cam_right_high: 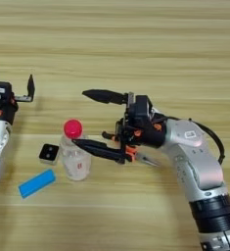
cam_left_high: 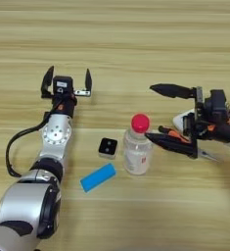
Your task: Move the objects on the table
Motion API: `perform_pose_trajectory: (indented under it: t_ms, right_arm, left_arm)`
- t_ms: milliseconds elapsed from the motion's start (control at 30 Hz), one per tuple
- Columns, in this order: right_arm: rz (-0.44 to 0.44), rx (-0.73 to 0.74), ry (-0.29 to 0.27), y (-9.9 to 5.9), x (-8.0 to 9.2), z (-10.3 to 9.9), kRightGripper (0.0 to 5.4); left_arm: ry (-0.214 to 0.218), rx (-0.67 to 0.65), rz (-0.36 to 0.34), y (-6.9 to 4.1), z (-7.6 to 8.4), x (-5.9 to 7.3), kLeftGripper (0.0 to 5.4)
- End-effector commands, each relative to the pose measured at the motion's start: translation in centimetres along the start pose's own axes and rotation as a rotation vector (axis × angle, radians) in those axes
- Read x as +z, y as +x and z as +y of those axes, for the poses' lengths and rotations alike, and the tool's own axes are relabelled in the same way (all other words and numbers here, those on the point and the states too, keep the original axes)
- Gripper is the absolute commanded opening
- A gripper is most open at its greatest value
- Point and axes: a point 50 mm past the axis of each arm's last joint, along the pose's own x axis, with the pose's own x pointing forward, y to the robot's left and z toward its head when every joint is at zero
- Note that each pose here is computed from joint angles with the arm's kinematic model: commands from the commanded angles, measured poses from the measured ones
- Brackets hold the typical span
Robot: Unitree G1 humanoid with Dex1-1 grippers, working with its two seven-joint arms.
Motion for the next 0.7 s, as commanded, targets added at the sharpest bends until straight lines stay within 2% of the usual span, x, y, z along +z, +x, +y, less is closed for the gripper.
perform_pose_trajectory:
  t_ms: [33, 200, 367, 533, 700]
  right_arm:
    - [0.025, -0.027, -0.035, -0.9, 0.7, -0.7, 5.38]
    - [0.083, -0.091, -0.056, -2.9, 1.0, -1.5, 5.38]
    - [0.18, -0.151, -0.058, -5.0, 0.5, -2.0, 5.38]
    - [0.315, -0.211, -0.057, -7.2, -0.9, -2.3, 5.38]
    - [0.476, -0.248, -0.052, -9.2, -3.1, -2.2, 5.38]
  left_arm:
    - [0.013, -0.01, -0.01, 0.6, -0.1, 0.4, 5.4]
    - [0.012, -0.01, -0.011, 0.6, -0.1, 0.5, 5.4]
    - [0.012, -0.012, -0.008, 0.7, -0.2, 0.5, 5.4]
    - [0.012, -0.012, -0.006, 0.7, -0.2, 0.4, 5.4]
    - [0.013, -0.011, -0.003, 0.6, -0.1, 0.4, 5.4]
